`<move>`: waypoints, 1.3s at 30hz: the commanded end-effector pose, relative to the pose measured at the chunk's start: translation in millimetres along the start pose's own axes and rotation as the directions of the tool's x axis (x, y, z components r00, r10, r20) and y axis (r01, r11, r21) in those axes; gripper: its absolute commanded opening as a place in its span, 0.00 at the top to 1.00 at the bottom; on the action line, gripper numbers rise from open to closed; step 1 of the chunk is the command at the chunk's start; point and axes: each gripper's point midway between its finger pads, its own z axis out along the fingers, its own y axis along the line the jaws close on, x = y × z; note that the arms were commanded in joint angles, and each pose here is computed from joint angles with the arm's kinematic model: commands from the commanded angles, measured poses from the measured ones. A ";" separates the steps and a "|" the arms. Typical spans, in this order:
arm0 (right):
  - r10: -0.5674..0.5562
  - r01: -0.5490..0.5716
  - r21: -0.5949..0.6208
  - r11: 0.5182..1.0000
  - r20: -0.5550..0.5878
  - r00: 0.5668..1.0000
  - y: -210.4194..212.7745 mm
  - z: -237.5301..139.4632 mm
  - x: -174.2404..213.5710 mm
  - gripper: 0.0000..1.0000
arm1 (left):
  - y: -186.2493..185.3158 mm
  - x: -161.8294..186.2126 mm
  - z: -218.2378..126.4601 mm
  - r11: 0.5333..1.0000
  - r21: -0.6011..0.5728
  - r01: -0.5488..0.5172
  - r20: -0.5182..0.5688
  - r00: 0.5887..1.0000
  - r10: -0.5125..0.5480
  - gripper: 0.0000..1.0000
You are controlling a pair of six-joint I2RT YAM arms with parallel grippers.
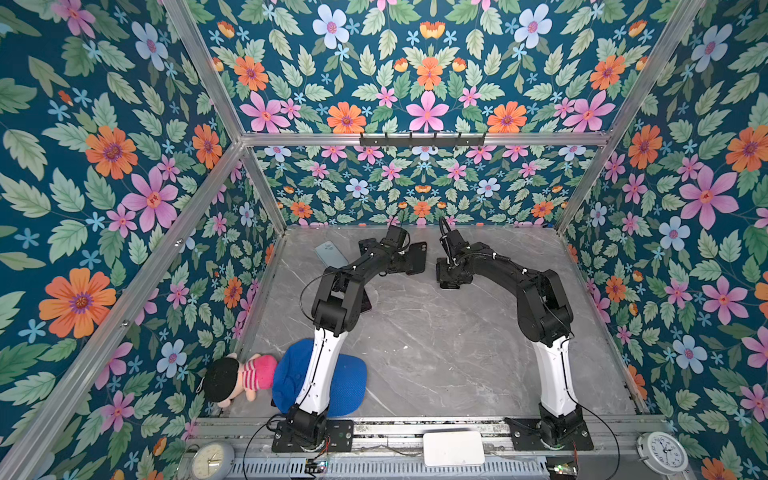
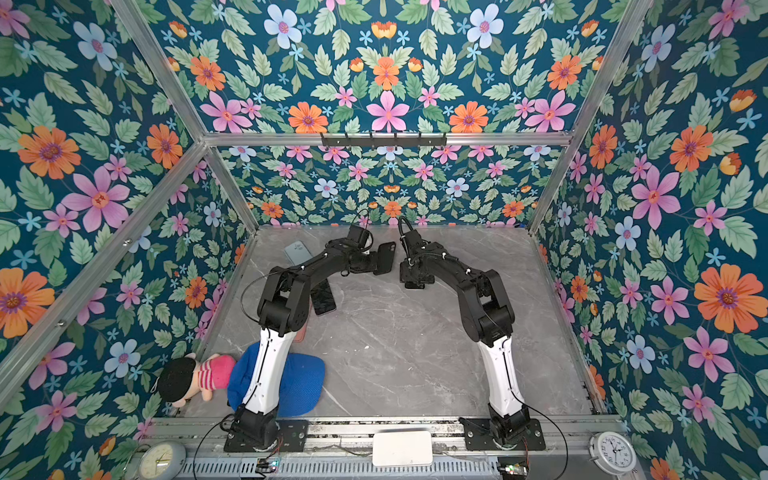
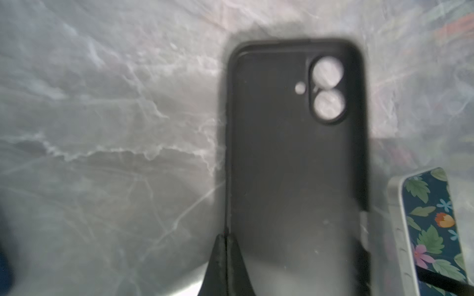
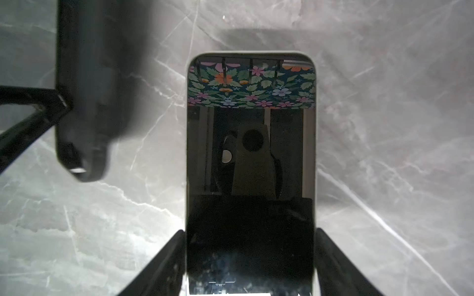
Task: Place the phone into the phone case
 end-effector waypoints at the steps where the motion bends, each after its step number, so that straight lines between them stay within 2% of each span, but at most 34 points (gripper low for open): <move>1: 0.007 -0.005 -0.024 1.000 0.054 0.999 4.4 -7.3 -9.7 0.43 | 11.3 26.8 -2.7 0.999 -0.053 0.015 -0.086 0.996 -0.019 0.98; 7: -0.005 0.007 -0.043 0.999 0.061 0.998 6.3 -12.6 -0.7 0.44 | 12.8 38.4 -23.4 0.994 -0.102 0.047 -0.076 0.996 -0.054 1.00; 19: -0.057 0.067 -0.111 0.992 0.092 0.994 8.9 -31.4 29.9 0.44 | 7.3 91.9 -60.1 0.981 -0.166 0.100 -0.093 0.989 -0.117 1.00; 27: -0.062 0.071 -0.130 0.989 0.075 0.995 1.4 -32.7 56.7 0.44 | -11.2 121.7 -66.3 0.985 -0.130 0.114 -0.118 0.985 -0.130 0.88; 33: -0.060 0.071 -0.154 0.986 0.074 0.995 0.8 -35.7 66.0 0.44 | -32.7 133.0 -66.7 0.988 -0.058 0.144 -0.139 0.979 -0.151 0.67; 39: -0.062 0.077 -0.175 0.981 0.091 0.994 2.5 -40.3 67.2 0.44 | -56.1 135.1 -69.0 0.983 0.039 0.178 -0.143 0.975 -0.171 0.66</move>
